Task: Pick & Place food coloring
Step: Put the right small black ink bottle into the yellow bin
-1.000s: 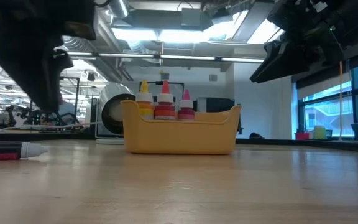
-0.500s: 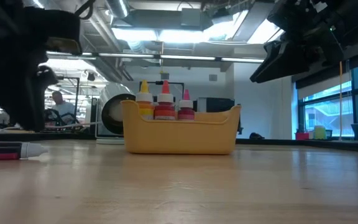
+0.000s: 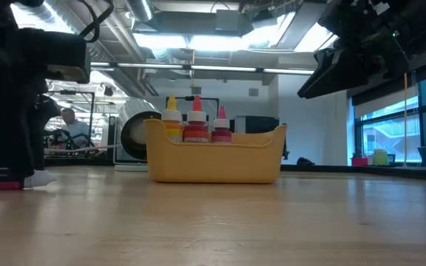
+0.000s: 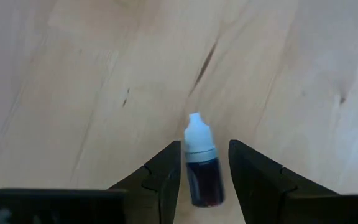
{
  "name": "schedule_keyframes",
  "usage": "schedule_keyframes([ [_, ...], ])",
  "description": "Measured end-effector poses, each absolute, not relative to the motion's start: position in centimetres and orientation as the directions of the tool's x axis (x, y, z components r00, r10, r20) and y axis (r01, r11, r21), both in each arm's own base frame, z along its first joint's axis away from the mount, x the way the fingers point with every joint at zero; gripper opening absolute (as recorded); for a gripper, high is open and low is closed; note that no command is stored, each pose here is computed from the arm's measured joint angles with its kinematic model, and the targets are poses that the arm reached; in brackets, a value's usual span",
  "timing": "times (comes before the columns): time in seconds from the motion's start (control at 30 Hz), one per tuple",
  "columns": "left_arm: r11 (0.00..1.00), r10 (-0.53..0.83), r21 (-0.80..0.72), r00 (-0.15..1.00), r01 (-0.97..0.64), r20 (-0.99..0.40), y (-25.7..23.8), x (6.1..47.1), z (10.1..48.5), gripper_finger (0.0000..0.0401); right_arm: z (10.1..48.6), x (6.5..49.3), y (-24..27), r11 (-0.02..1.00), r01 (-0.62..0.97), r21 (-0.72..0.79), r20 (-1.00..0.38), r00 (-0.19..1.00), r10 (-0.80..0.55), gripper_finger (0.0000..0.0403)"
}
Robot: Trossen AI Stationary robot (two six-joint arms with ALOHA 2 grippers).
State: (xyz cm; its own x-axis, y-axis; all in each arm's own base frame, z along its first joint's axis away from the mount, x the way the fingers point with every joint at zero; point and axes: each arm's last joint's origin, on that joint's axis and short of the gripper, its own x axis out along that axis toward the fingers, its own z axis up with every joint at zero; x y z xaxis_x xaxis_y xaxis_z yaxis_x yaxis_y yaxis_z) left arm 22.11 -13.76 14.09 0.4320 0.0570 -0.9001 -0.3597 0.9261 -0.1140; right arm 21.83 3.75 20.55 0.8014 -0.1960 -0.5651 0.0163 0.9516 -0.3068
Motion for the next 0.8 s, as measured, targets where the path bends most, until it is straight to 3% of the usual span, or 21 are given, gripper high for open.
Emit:
schedule_keyframes([
  [0.33, 0.932, 0.092, -0.052, 0.374, -0.358, -0.923, -14.0, 22.3, 12.4, 0.013, 20.5, 21.8, 3.8, 0.951, 0.015, -0.308, -0.565, 0.801, -0.196, 0.0129],
  [0.8, 0.958, 0.083, -0.038, 0.403, -0.284, -0.912, -14.2, 22.2, 13.0, 0.0134, 20.5, 21.8, 3.8, 0.951, 0.014, -0.31, -0.565, 0.801, -0.196, 0.0129],
])
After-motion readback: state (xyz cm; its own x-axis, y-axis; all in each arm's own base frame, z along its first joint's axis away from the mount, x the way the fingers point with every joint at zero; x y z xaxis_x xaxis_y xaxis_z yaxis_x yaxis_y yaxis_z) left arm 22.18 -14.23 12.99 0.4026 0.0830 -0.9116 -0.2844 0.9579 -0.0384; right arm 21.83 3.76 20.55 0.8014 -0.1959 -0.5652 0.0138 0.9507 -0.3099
